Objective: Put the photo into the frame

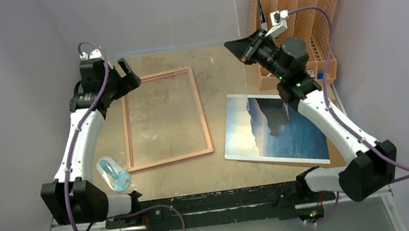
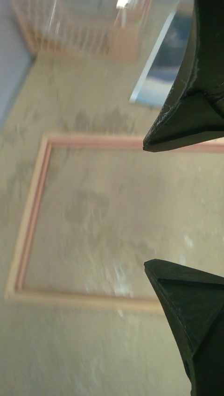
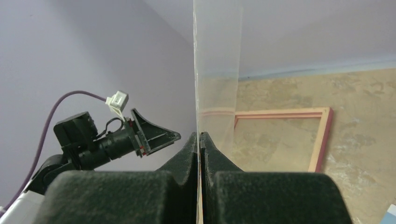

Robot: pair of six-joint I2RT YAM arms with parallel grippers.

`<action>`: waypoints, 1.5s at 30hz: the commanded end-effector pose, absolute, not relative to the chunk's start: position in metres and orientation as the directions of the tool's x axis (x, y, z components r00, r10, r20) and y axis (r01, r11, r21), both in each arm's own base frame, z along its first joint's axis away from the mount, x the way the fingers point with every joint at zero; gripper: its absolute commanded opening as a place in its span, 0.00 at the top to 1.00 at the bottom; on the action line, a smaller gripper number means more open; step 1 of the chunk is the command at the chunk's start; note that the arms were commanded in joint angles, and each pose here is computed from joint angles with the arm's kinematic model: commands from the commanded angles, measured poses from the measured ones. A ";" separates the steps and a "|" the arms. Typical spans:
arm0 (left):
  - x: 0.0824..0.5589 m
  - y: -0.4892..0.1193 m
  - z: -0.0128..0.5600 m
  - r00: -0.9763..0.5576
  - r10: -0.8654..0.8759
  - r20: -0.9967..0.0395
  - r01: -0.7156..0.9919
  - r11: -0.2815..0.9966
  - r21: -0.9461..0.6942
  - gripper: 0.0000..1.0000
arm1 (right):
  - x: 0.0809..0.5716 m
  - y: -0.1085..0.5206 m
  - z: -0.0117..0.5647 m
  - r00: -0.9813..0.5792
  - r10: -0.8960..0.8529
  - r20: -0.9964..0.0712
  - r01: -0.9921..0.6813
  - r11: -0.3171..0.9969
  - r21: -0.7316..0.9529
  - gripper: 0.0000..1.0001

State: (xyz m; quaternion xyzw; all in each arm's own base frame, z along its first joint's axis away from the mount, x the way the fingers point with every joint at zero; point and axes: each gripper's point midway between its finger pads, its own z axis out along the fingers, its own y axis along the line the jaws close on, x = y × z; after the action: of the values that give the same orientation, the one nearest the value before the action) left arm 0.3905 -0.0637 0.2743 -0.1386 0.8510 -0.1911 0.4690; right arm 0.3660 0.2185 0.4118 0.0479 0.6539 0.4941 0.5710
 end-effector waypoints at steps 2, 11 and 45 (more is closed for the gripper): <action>0.376 0.031 0.202 -0.602 -0.302 -0.739 -0.401 0.915 -0.047 0.09 | 0.367 0.224 0.442 -0.303 0.650 -0.697 -0.580 0.454 0.676 1.00; 0.383 0.061 0.109 -0.697 -0.384 -0.605 -0.472 0.881 -0.015 0.21 | 0.382 0.268 0.412 -0.468 0.598 -0.651 -0.552 0.378 0.744 1.00; 0.372 -0.007 0.014 -0.816 -0.562 -0.133 -0.434 0.749 -0.501 0.77 | 0.391 0.329 0.268 -0.750 0.530 -0.396 -0.308 0.250 0.918 1.00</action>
State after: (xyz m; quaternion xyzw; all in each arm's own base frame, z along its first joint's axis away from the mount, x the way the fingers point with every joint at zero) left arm 0.3849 0.0119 0.0234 -0.2625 0.9295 -0.1865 0.1799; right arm 0.3945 0.3180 0.2550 0.0945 0.7352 0.5769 0.3432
